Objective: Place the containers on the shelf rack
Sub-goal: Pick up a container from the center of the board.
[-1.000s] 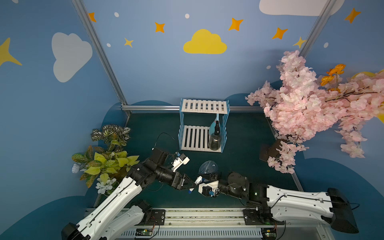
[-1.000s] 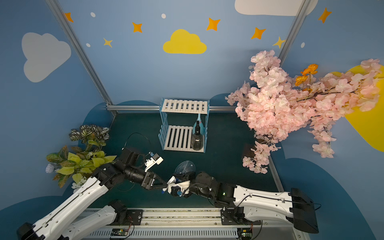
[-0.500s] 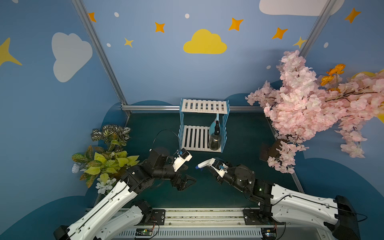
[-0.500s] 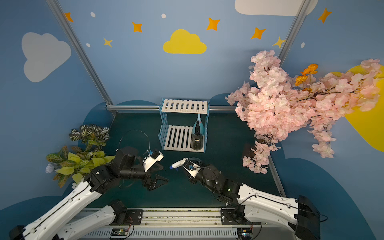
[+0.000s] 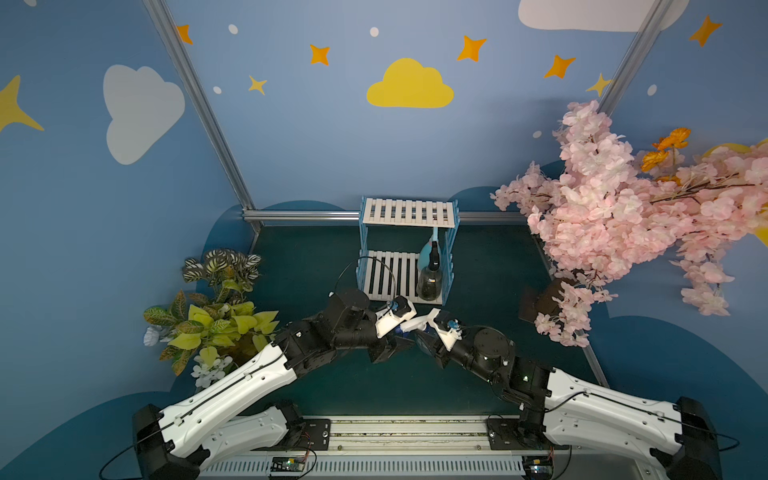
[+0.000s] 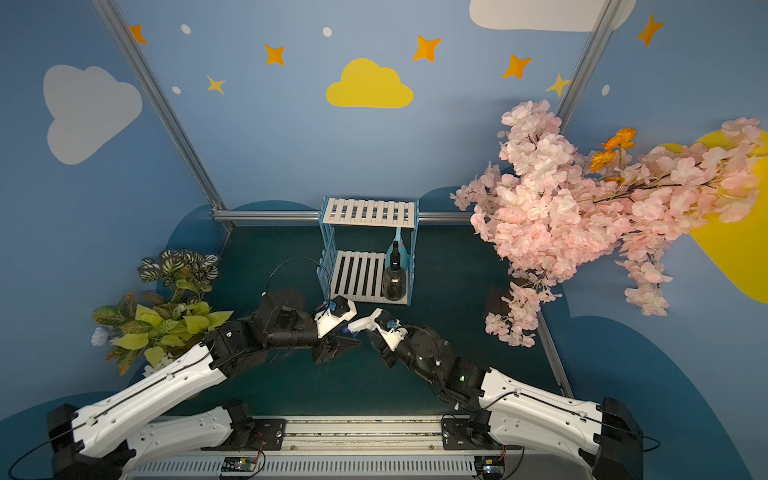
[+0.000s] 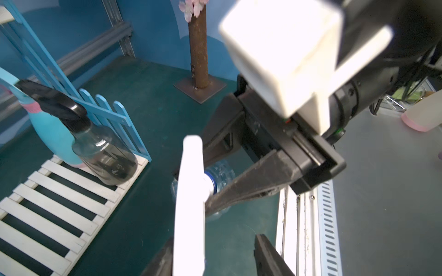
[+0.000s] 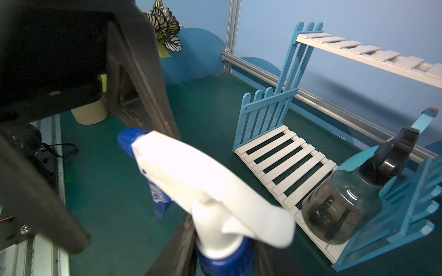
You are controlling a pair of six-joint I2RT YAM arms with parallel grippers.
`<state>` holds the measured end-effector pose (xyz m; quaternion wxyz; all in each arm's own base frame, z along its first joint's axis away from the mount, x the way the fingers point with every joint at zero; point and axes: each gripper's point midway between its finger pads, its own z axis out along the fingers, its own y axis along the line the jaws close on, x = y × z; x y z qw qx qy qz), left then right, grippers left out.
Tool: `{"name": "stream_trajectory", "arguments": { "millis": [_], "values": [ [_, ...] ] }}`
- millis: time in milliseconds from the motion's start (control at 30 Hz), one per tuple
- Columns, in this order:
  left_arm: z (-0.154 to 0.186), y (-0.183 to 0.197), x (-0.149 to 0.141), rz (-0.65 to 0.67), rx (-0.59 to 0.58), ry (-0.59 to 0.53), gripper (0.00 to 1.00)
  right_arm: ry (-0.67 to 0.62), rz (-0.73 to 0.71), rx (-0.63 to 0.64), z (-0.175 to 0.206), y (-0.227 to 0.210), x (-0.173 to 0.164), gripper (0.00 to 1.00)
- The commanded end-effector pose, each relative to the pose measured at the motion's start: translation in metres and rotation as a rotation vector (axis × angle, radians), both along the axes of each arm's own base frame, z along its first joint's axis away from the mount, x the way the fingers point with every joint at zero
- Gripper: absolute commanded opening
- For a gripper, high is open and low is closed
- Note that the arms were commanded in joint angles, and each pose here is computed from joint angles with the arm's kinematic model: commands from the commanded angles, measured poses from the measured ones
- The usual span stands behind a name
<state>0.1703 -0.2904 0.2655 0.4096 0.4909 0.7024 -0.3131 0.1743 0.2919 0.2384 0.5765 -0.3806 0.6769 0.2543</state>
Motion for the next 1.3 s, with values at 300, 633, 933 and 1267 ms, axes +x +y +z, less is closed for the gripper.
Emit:
{"name": "stream_trajectory", "arguments": {
  "millis": [300,633,933,1267],
  "values": [
    [0.002,-0.011,0.004,-0.012,-0.026,0.001,0.10,0.013,0.007,0.059,0.018,0.000,0.000,0.16],
    [-0.013,0.000,-0.003,-0.038,0.091,0.007,0.03,0.058,0.043,0.052,0.019,-0.023,-0.006,0.81],
    [-0.027,0.009,-0.032,-0.160,0.158,0.086,0.03,0.184,0.295,-0.016,0.025,-0.032,-0.038,0.88],
    [-0.027,0.012,-0.045,-0.210,0.147,0.101,0.03,0.337,0.547,-0.001,0.027,0.004,-0.061,0.81]
  ]
}}
